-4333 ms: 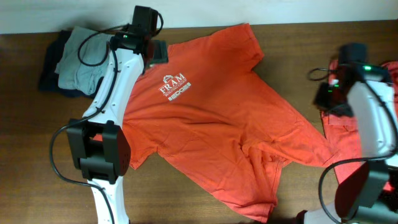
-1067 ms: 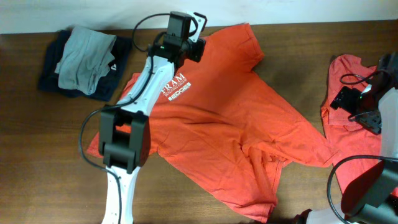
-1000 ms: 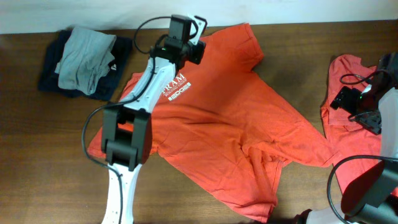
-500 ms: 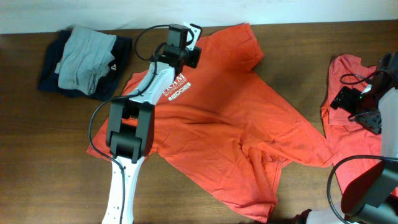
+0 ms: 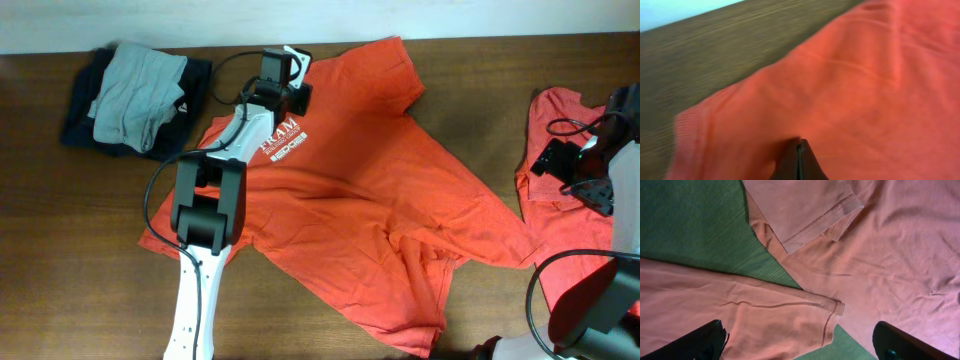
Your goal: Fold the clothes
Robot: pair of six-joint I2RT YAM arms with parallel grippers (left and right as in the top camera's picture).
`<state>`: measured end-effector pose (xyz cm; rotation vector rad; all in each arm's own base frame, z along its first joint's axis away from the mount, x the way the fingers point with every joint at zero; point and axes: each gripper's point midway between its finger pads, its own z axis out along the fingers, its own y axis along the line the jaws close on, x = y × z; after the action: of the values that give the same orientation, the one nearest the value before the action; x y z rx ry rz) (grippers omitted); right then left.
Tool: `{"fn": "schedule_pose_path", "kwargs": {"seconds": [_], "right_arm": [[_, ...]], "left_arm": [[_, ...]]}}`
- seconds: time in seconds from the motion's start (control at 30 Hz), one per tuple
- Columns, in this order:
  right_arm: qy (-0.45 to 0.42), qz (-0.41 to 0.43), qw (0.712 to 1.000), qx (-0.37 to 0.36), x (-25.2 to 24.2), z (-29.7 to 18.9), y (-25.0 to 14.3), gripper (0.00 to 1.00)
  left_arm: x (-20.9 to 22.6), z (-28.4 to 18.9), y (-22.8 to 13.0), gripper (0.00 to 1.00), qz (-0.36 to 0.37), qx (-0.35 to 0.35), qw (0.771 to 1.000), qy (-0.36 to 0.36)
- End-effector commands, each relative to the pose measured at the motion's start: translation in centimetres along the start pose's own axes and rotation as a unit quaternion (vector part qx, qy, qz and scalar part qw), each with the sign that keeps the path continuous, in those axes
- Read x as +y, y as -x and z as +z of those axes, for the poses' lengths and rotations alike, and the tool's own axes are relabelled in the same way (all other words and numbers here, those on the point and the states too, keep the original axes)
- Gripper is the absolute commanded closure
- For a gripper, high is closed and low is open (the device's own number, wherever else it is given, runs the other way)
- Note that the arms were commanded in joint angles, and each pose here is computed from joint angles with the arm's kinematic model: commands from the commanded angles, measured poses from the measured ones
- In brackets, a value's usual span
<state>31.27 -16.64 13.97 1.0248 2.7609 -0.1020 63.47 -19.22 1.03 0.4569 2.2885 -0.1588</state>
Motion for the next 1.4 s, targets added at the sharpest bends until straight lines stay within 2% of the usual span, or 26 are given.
{"fn": "schedule_pose_path", "kwargs": {"seconds": [0.0, 0.47, 0.67, 0.9, 1.03, 1.13, 1.27, 1.37], "right_arm": [[0.003, 0.005, 1.0, -0.012, -0.1, -0.8, 0.5, 0.01], [0.003, 0.005, 1.0, -0.012, -0.1, -0.8, 0.5, 0.01], [0.003, 0.005, 1.0, -0.012, -0.1, -0.8, 0.5, 0.01], [0.003, 0.005, 1.0, -0.012, -0.1, -0.8, 0.5, 0.01], [0.003, 0.005, 1.0, -0.012, -0.1, -0.8, 0.5, 0.01], [0.003, 0.005, 1.0, -0.012, -0.1, -0.8, 0.5, 0.01], [0.003, 0.005, 1.0, -0.012, -0.1, -0.8, 0.5, 0.01], [0.003, 0.005, 1.0, -0.012, -0.1, -0.8, 0.5, 0.01]], "left_arm": [[3.8, 1.2, -3.2, 1.0, -0.002, 0.039, 0.997, 0.065], [9.9, 0.1, -6.6, 1.0, -0.041, 0.091, 0.99, 0.097], [11.1, -0.3, -8.0, 1.0, -0.048, 0.115, 0.986, 0.106], [12.7, -0.9, -8.5, 1.0, -0.09, 0.121, 0.98, 0.132], [12.3, -2.0, -5.3, 1.0, -0.094, 0.088, 0.985, 0.119], [11.3, -4.4, -0.2, 0.99, -0.091, 0.04, 0.989, 0.105], [9.7, -9.6, 6.6, 0.99, -0.106, -0.024, 0.989, 0.099], [8.5, -14.1, 10.3, 0.94, -0.117, -0.059, 0.987, 0.094]]}}
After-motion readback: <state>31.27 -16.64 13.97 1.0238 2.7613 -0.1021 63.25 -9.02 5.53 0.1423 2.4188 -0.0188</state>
